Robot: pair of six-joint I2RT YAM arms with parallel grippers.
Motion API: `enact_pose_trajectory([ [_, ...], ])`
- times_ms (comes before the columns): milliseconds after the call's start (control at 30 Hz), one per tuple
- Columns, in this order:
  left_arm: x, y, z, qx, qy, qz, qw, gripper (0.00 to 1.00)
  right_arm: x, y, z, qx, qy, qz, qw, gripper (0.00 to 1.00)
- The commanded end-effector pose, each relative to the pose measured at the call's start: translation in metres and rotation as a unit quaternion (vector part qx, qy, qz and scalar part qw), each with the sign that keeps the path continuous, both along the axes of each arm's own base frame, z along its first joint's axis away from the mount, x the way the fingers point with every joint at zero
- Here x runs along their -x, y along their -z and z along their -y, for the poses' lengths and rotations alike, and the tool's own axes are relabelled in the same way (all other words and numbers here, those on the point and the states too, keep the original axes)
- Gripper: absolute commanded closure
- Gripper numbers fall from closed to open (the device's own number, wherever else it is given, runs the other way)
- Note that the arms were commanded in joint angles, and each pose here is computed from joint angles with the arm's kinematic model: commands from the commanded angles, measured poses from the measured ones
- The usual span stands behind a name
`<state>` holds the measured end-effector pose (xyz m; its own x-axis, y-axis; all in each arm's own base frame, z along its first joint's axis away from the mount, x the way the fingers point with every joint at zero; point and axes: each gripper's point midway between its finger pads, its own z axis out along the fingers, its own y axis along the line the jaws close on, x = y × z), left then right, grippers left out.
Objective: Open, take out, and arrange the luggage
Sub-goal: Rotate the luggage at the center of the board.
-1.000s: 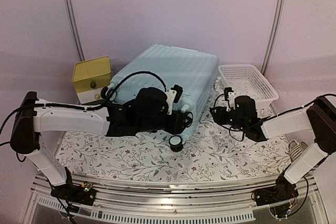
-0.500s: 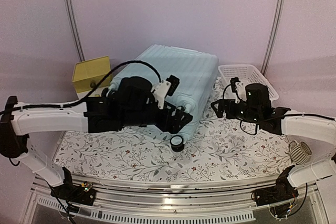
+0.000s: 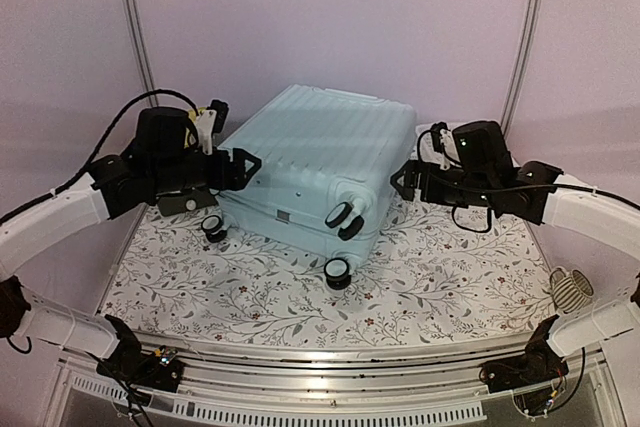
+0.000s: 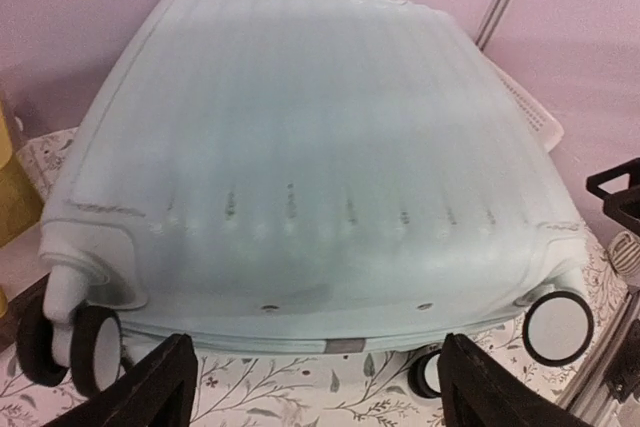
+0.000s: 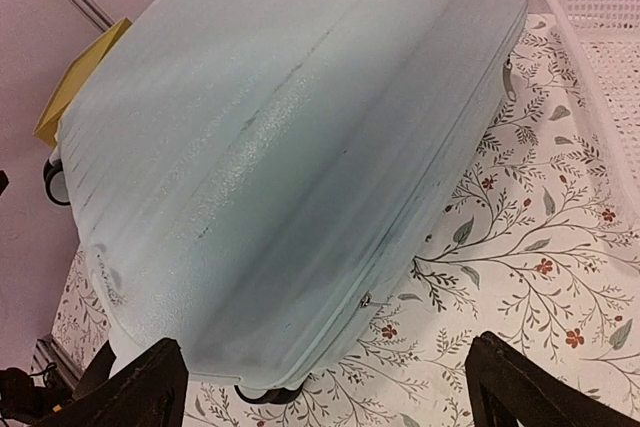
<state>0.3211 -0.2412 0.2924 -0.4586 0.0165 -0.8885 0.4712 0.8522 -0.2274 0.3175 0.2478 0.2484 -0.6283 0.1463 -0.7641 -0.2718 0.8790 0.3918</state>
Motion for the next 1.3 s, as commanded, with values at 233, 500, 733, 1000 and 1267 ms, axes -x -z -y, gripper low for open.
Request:
enact_pose_trajectory([
  [233,-0.039,0.025,-0.081,0.036,-0.063,-0.041,0.997,0.10,-0.005,-0.017,0.009,-0.022,0.023,-0.025,0.999,0.01],
  [500,-0.048,0.020,-0.102,0.030,-0.081,-0.029,0.996,0.09,-0.024,-0.019,-0.001,-0.014,0.018,-0.010,1.000,0.01],
  [733,-0.053,0.028,-0.118,0.014,-0.118,-0.030,0.992,0.09,-0.031,-0.003,-0.001,0.016,0.009,-0.015,1.000,0.01],
  [1000,-0.058,0.024,-0.123,0.028,-0.135,-0.002,0.990,0.09,-0.031,0.000,-0.002,0.014,0.008,-0.021,1.000,0.01],
  [1267,-0.060,0.015,-0.133,0.021,-0.159,0.022,0.987,0.08,-0.028,-0.001,0.001,0.012,0.008,-0.020,1.000,0.01],
])
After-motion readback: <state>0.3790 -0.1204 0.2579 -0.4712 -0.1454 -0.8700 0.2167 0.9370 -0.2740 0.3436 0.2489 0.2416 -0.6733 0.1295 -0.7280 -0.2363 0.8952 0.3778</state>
